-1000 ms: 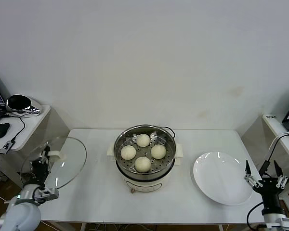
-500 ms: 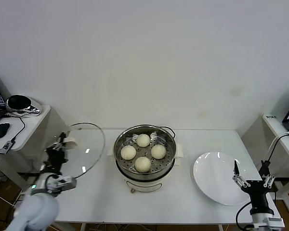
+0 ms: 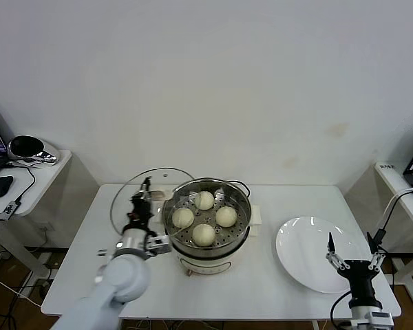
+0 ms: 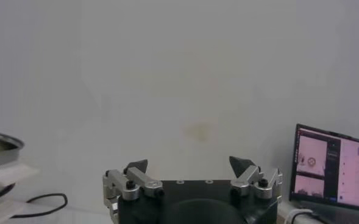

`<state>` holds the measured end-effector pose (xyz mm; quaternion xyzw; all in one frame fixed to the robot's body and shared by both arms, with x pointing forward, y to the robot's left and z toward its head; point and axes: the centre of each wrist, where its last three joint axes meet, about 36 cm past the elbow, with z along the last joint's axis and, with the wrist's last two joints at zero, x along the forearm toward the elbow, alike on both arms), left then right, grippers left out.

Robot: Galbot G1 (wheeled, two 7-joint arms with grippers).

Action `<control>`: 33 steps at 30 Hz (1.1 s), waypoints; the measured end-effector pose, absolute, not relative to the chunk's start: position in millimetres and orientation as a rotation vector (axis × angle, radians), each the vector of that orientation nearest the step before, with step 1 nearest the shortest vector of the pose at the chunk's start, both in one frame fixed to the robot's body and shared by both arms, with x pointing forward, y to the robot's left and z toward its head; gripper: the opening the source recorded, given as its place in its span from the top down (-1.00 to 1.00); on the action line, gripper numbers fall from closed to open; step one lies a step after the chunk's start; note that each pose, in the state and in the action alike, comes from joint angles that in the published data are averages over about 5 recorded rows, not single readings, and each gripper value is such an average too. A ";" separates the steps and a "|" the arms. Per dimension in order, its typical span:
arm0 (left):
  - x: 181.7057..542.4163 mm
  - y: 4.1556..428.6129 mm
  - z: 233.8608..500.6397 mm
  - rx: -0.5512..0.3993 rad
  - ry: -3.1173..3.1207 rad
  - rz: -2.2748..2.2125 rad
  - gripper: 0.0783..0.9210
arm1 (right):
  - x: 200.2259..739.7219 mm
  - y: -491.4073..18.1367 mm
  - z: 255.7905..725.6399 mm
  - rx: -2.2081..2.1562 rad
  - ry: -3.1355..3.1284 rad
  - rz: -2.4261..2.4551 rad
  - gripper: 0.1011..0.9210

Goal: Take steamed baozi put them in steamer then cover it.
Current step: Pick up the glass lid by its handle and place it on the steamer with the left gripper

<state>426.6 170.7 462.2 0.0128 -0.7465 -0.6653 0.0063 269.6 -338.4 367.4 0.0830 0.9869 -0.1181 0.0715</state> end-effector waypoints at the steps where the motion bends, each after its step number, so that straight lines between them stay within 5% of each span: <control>1: 428.9 163.0 461.9 0.033 -2.331 -2.090 0.84 | 269.7 -337.5 366.5 0.249 2.968 -0.356 -0.76; 17: 443.8 71.9 450.6 -0.047 -2.276 -2.134 0.84 | 270.2 -333.4 358.7 0.240 2.981 -0.374 -0.76; 33: 440.4 41.2 439.1 -0.084 -2.239 -2.155 0.84 | 270.5 -330.6 354.4 0.230 2.987 -0.372 -0.76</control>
